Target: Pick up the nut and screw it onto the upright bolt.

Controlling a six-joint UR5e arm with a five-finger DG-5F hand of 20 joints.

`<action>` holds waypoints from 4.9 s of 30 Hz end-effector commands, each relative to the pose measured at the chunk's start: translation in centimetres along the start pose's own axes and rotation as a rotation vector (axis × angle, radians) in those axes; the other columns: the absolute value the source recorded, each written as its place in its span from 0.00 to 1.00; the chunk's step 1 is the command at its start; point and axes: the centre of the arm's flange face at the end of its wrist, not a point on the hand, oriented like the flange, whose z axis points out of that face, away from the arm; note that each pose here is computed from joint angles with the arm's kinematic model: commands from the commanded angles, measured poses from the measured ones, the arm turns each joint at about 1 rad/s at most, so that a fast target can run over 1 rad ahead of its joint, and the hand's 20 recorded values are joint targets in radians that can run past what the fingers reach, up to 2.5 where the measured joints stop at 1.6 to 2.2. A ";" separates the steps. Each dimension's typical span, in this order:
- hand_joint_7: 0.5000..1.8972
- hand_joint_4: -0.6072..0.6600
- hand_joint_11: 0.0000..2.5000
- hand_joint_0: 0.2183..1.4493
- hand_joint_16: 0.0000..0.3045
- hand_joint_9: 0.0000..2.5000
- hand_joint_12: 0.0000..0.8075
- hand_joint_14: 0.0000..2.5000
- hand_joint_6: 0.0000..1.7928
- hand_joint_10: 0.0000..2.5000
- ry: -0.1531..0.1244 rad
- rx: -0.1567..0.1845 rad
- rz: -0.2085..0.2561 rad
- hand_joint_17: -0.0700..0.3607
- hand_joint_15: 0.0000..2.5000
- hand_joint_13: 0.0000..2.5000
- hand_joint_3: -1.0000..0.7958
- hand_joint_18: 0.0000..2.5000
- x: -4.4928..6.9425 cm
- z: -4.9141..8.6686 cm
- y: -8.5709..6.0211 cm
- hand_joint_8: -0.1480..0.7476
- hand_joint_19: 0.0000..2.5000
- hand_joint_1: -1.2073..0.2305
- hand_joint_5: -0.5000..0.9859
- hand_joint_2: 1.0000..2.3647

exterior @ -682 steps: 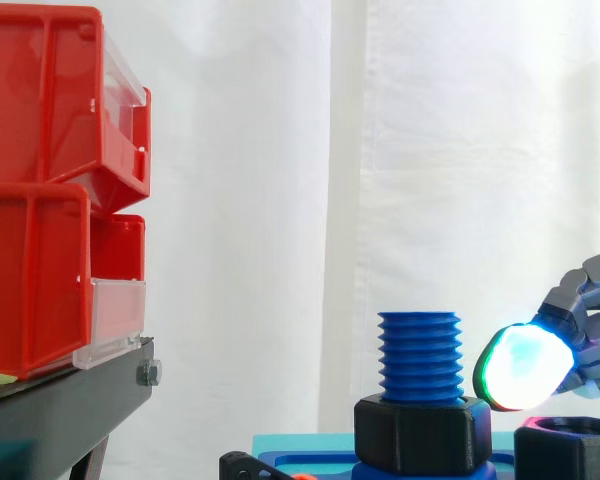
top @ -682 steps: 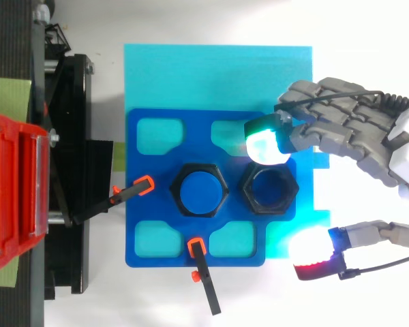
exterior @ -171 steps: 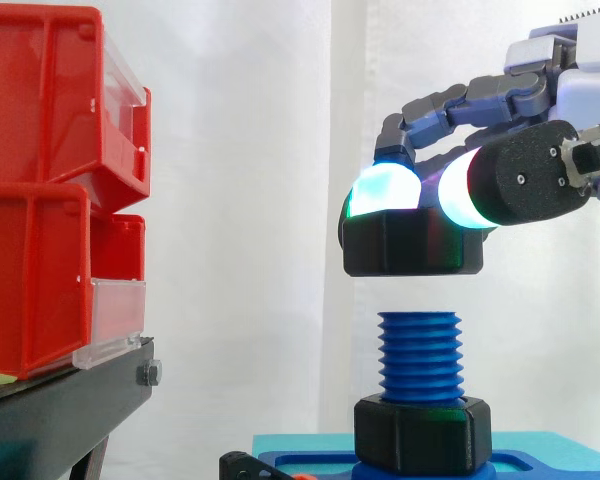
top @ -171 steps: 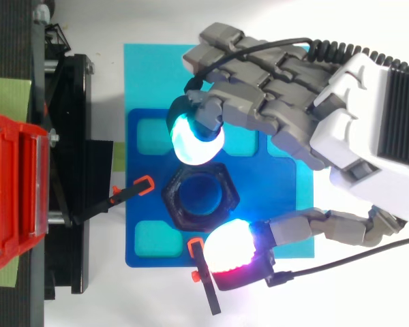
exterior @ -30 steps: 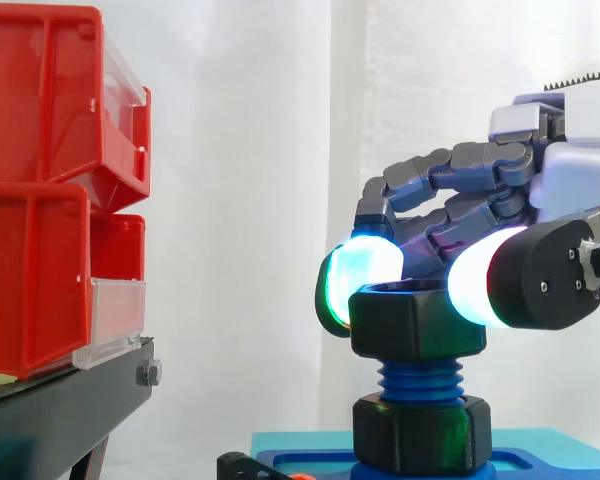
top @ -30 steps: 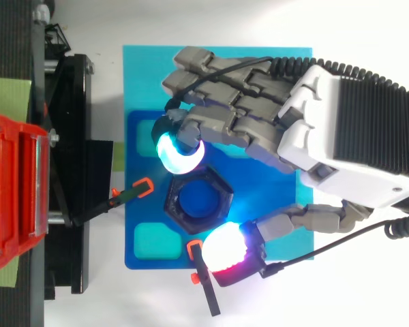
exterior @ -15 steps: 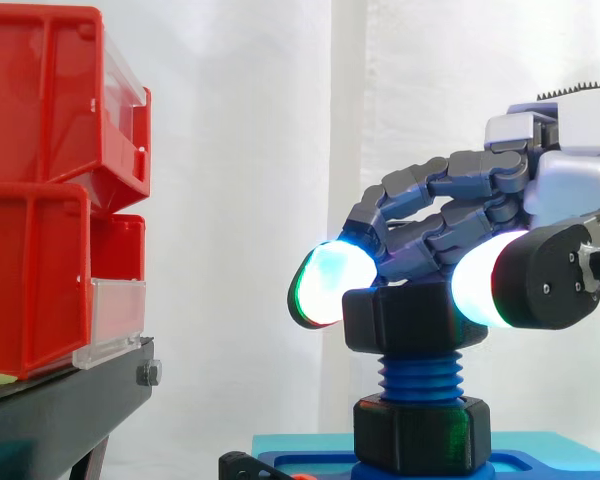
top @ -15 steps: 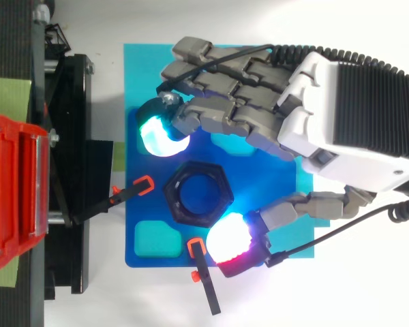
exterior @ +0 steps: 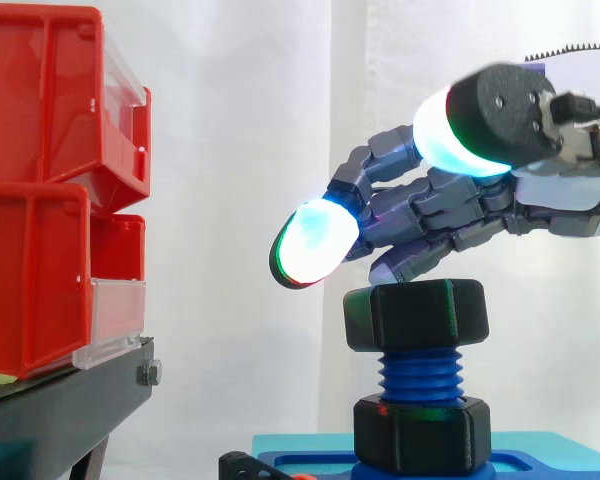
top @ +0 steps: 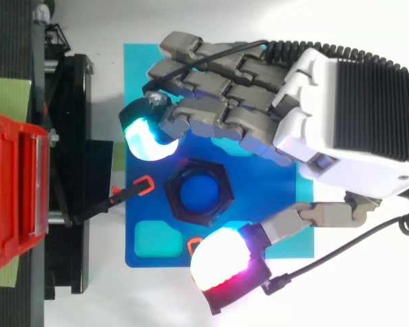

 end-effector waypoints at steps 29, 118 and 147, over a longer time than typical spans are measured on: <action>0.34 0.60 0.00 0.21 0.18 0.27 0.45 0.00 0.28 0.00 0.093 0.007 -0.031 0.44 0.00 0.15 0.28 0.16 1.4 -1.1 1.1 0.46 0.11 0.82 0.32 0.00; 0.03 0.51 0.00 0.15 0.20 0.00 0.47 0.00 0.28 0.00 0.130 -0.072 -0.022 0.49 0.00 0.00 0.28 0.00 -3.5 0.1 1.6 0.36 0.00 0.89 0.18 0.00; 0.10 0.54 0.00 0.16 0.20 0.00 0.46 0.00 0.28 0.00 0.164 -0.067 -0.038 0.48 0.00 0.00 0.28 0.00 -2.4 -0.9 -2.2 0.38 0.00 0.92 0.20 0.00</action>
